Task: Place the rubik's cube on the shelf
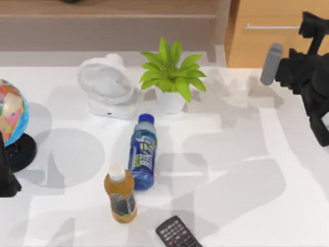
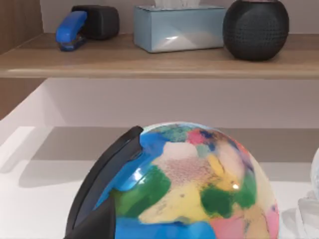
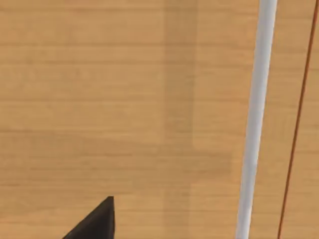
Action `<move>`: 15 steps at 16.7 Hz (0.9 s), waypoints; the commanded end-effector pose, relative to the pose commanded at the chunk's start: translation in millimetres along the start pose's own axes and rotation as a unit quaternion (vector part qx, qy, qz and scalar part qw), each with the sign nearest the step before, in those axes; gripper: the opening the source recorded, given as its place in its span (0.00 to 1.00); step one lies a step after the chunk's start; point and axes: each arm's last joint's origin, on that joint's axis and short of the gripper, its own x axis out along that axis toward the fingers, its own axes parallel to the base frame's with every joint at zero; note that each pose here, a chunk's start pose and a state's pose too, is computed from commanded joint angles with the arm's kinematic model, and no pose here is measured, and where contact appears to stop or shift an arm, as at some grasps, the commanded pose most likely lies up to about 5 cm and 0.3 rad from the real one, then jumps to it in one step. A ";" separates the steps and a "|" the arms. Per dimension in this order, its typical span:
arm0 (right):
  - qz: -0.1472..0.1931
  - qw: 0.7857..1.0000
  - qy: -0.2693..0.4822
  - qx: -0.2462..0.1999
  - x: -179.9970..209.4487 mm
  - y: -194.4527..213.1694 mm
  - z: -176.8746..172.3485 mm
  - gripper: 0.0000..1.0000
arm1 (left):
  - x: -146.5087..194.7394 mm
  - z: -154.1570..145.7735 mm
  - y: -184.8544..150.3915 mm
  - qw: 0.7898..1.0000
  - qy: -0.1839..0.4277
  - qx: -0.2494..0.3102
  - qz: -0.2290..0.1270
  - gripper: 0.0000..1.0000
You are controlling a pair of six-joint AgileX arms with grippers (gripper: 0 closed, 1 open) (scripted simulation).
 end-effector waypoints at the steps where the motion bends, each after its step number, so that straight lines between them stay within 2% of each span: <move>1: 0.000 1.000 0.000 0.000 0.0 0.0 0.0 1.00 | 0.0 0.0 0.0 1.000 0.000 0.000 0.000 1.00; 15: 0.000 1.000 0.000 0.000 25.0 0.0 0.0 1.00 | 0.0 0.0 0.0 1.000 0.000 0.000 0.000 1.00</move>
